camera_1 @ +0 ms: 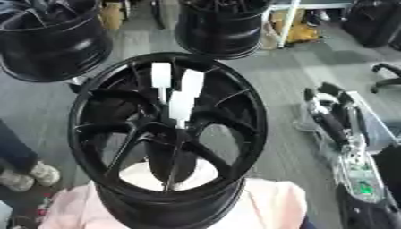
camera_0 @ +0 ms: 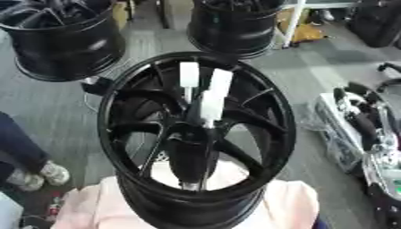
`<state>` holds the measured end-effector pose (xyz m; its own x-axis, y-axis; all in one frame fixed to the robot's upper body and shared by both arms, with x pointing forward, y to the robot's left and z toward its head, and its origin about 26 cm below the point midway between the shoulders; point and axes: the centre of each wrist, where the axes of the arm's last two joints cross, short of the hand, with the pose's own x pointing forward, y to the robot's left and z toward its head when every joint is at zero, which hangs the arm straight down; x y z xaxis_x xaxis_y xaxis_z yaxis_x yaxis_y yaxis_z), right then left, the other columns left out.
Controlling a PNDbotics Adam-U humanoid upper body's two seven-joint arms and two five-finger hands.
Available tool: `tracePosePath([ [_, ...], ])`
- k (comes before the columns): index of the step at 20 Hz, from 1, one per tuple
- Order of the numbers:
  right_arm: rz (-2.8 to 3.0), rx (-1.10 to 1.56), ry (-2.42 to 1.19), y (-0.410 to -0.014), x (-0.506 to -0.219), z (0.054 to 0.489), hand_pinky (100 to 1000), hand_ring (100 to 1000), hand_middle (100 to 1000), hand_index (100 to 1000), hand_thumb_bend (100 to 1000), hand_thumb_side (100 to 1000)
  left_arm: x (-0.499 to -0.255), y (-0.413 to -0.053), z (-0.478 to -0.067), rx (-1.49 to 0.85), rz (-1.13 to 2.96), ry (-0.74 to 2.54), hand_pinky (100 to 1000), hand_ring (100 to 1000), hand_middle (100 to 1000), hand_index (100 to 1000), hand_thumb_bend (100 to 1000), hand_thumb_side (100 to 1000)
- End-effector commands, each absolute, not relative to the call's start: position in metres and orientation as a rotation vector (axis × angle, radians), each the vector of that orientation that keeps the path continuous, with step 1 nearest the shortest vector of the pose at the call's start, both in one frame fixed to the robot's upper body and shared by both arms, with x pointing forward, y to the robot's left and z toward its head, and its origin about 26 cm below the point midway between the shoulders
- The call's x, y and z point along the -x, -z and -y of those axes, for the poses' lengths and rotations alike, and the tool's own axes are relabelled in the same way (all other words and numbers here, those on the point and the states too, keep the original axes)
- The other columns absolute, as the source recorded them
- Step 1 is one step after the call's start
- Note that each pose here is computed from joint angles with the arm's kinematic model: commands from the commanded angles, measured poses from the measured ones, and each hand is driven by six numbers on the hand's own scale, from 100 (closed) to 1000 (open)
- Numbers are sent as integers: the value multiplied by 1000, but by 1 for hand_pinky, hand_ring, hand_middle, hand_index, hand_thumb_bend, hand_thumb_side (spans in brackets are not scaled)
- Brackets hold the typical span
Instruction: Pull the pin out of the wheel hub.
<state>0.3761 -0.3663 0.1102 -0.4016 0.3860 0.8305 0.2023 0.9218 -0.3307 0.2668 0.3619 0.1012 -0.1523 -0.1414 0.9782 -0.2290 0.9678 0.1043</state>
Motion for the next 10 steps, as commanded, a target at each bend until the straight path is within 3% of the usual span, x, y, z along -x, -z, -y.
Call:
tracePosePath([
  [1,2093,481,-489,-173,-390,371,696,647,765,827,384,445,-267,-110,-363,-285,1755,-43,692,612,588,655,100,845],
  [5,2132,440,-833,-221,-412,350,710,659,769,832,377,445,-268,-110,-362,-276,1753,-32,692,612,588,655,100,845],
  [10,2068,367,-1144,-244,-435,328,719,669,773,837,376,444,-268,-110,-362,-272,1752,-22,692,613,588,655,100,845],
])
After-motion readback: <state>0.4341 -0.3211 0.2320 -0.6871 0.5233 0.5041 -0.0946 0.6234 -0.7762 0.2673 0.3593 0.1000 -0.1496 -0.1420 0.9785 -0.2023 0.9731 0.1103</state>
